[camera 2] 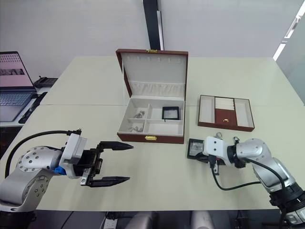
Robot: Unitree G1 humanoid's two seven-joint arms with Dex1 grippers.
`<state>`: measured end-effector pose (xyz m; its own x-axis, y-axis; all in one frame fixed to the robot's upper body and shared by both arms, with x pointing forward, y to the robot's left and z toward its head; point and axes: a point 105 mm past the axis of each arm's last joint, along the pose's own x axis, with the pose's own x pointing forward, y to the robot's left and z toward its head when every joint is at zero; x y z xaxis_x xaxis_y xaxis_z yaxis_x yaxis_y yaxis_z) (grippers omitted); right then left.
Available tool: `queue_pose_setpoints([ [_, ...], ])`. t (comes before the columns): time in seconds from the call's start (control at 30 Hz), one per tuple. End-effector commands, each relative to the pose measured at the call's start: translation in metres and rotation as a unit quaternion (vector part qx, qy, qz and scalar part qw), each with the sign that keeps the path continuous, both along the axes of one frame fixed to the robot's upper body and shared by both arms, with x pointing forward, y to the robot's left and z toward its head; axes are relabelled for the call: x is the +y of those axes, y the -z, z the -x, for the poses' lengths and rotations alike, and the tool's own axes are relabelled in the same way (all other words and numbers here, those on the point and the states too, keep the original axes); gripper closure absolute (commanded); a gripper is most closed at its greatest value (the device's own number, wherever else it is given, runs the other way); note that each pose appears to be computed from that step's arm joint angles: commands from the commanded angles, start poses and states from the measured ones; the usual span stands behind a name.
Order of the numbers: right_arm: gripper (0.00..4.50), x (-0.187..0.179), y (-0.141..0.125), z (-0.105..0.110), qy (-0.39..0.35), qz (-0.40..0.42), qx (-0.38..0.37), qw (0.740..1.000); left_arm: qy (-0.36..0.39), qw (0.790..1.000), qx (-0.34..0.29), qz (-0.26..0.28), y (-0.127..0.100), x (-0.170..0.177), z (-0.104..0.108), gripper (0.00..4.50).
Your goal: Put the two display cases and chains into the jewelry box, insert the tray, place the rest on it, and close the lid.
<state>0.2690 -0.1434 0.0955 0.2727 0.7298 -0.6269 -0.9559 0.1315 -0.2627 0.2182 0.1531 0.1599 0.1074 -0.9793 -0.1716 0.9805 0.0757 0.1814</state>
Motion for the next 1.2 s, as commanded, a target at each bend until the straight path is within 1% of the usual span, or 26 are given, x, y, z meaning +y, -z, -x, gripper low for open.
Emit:
queue_pose_setpoints([
  [0.03, 4.5, -0.008, -0.033, 0.008, -0.009, 0.004, -0.009, 1.0, -0.009, 1.0, -0.008, -0.012, 0.0, 0.004, -0.001, 0.0],
  [0.13, 4.5, -0.007, -0.05, 0.02, -0.018, 0.002, 0.007, 1.0, -0.026, 1.0, -0.005, -0.011, 0.001, 0.007, -0.003, 0.0],
  [0.23, 4.5, -0.003, -0.066, 0.027, -0.025, 0.002, 0.011, 1.0, -0.067, 0.998, -0.005, 0.003, -0.003, 0.012, -0.008, 0.0],
  [0.3, 4.5, 0.001, -0.077, 0.024, -0.022, 0.006, -0.001, 1.0, -0.101, 0.995, -0.005, 0.009, -0.008, 0.017, -0.013, 0.0],
  [0.47, 4.5, 0.02, -0.1, 0.007, -0.016, -0.012, -0.014, 1.0, -0.186, 0.982, -0.014, -0.015, -0.012, 0.03, -0.031, 0.0],
  [0.53, 4.5, 0.031, -0.106, 0.0, -0.021, -0.018, -0.009, 1.0, -0.206, 0.978, -0.018, -0.016, -0.015, 0.032, -0.035, 0.0],
  [0.6, 4.5, 0.038, -0.108, -0.007, -0.027, -0.015, -0.007, 0.999, -0.212, 0.977, -0.019, -0.018, -0.016, 0.032, -0.037, 0.0],
  [0.77, 4.5, 0.066, -0.113, -0.033, -0.032, -0.019, -0.009, 0.999, -0.224, 0.974, -0.023, -0.025, -0.018, 0.035, -0.042, 0.0],
  [0.83, 4.5, 0.072, -0.11, -0.039, -0.033, -0.018, -0.008, 0.999, -0.216, 0.976, -0.021, -0.028, -0.018, 0.034, -0.041, 0.0],
  [1.03, 4.5, 0.094, -0.095, -0.067, -0.033, -0.009, -0.01, 0.999, -0.212, 0.976, -0.02, -0.046, -0.012, 0.038, -0.041, 0.0],
  [1.2, 4.5, 0.104, -0.089, -0.077, -0.037, -0.008, -0.008, 0.999, -0.21, 0.976, -0.025, -0.046, -0.008, 0.038, -0.043, 0.0],
])
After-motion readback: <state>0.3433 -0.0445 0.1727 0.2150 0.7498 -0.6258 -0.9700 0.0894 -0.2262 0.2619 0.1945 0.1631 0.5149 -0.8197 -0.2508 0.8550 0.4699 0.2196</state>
